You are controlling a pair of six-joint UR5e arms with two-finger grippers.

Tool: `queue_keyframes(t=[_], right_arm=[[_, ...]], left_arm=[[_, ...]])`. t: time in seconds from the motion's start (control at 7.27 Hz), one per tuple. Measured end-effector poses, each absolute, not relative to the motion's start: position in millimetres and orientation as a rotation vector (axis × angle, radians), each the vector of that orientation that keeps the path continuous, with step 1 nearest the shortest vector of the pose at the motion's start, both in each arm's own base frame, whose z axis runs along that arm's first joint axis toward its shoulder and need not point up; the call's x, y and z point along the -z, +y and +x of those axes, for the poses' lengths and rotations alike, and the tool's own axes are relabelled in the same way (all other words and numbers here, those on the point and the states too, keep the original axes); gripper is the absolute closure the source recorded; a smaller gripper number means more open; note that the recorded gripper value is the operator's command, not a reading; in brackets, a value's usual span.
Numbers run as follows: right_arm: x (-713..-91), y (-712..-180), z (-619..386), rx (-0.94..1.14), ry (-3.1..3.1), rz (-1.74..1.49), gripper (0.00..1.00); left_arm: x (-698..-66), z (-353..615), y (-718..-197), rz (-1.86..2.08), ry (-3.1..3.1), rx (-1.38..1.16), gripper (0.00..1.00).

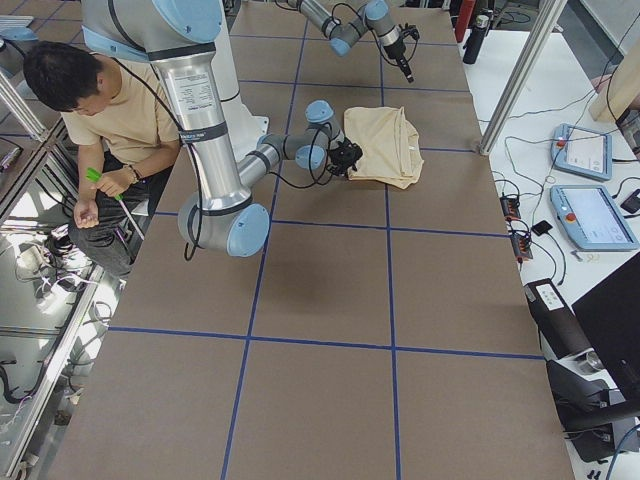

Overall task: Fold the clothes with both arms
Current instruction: 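Release the hem and move the right gripper to the folded bundle's side, then grasp the bundle corner with the right gripper and rotate it toward the robot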

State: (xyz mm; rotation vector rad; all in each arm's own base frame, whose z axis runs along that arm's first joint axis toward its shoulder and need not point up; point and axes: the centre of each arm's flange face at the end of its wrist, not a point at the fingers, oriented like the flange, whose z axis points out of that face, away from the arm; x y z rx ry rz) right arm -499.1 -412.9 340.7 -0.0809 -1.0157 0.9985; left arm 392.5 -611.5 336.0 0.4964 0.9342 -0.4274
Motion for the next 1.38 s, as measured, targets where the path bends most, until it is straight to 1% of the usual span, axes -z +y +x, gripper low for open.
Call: queue_keyframes(t=[0.41,0.55,0.69,0.96,1.1,1.24,1.38], right_arm=[[-335,-424,-480,-0.992,-1.026,-0.109,1.0],[-329,-414,-467,-0.986,-1.043,-0.117,1.0],[-327,-389,-453,-0.967,-1.055,-0.137,1.0],[-307,-307,-452,-0.883,-1.054,-0.228,1.0],[-291,-261,-463,-0.829,-1.046,-0.292,0.91],[-279,-218,-475,-0.763,-1.038,-0.346,0.01],[-276,-184,-485,-0.71,-1.026,-0.374,0.0]], left_arm=[[-339,393,-612,0.494,0.929,0.429,0.61],[-339,392,-611,0.493,0.931,0.429,0.61],[-333,391,-610,0.494,0.941,0.428,0.61],[-304,385,-593,0.486,1.009,0.398,0.61],[-295,381,-580,0.455,1.049,0.366,0.6],[-286,377,-567,0.413,1.096,0.343,0.6],[-277,373,-551,0.356,1.148,0.34,0.56]])
